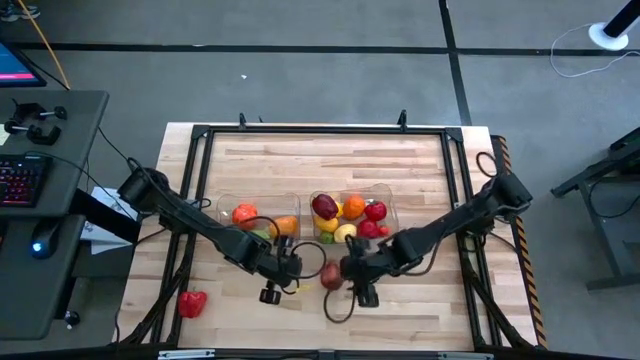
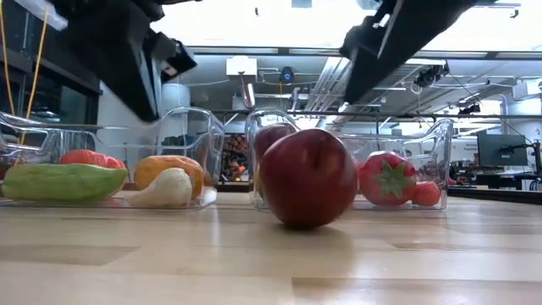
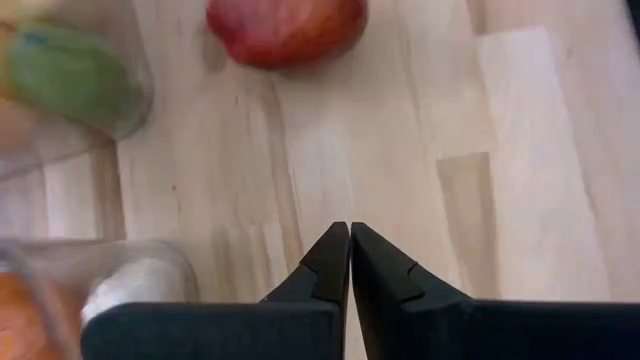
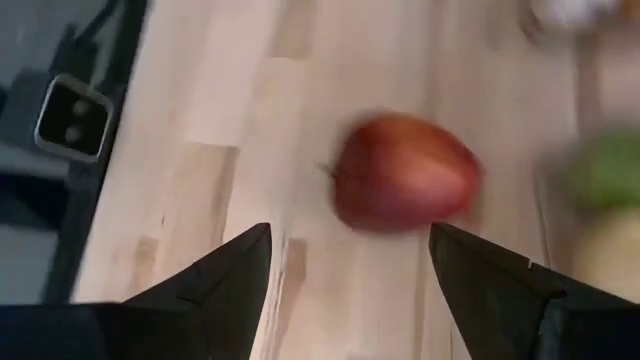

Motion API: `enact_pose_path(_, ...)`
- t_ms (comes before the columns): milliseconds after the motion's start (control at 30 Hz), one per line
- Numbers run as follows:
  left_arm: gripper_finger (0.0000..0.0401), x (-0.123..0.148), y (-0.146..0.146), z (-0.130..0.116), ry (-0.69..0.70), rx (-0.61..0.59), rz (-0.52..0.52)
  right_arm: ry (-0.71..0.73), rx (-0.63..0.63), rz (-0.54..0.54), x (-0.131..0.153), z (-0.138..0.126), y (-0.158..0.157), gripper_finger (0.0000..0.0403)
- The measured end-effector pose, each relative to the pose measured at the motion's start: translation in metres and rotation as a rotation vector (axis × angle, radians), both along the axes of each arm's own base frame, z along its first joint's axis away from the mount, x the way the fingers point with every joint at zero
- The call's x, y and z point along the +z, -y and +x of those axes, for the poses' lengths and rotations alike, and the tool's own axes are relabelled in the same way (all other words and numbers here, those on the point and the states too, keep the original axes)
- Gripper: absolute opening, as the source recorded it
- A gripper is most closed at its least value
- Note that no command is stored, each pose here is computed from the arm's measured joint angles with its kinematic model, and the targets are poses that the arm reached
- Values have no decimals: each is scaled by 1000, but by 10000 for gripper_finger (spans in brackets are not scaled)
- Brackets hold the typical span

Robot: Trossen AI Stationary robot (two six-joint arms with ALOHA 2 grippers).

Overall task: Sort produce into baskets
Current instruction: Put the red apple into the right transparent bin

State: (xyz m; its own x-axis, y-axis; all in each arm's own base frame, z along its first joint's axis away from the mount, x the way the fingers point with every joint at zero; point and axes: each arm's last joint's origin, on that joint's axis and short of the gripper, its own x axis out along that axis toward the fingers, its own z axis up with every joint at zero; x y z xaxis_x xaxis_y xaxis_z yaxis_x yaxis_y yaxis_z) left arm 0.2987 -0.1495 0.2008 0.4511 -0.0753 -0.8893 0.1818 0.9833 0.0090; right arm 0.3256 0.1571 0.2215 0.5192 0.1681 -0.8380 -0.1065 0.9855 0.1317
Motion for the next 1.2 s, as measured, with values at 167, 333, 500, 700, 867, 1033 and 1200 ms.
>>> enact_pose_path(167, 1, 26, -5, -8, 91, 77, -31, 105, 199, -107, -13, 17, -3, 267)
enact_pose_path(333, 0, 50, -12, -24, 218, 208, -16, 138, 170, -147, -10, 34, 4, 267)
enact_pose_path(500, 0, 49, -22, -41, 234, 332, -61, 90, 8, -107, -1, 39, 8, 267)
enact_pose_path(700, 0, 34, -25, -47, 229, 406, -108, -48, -328, -32, 0, 27, 7, 266)
enact_pose_path(867, 0, 25, -25, -44, 298, 424, -168, 8, -328, -44, -3, 27, -8, 266)
enact_pose_path(1033, 0, 24, -28, -41, 315, 423, -174, 47, -249, -175, -13, 31, -14, 266)
enact_pose_path(1200, 0, 25, -29, -40, 314, 410, -174, -10, -239, -159, -30, 39, -8, 266)
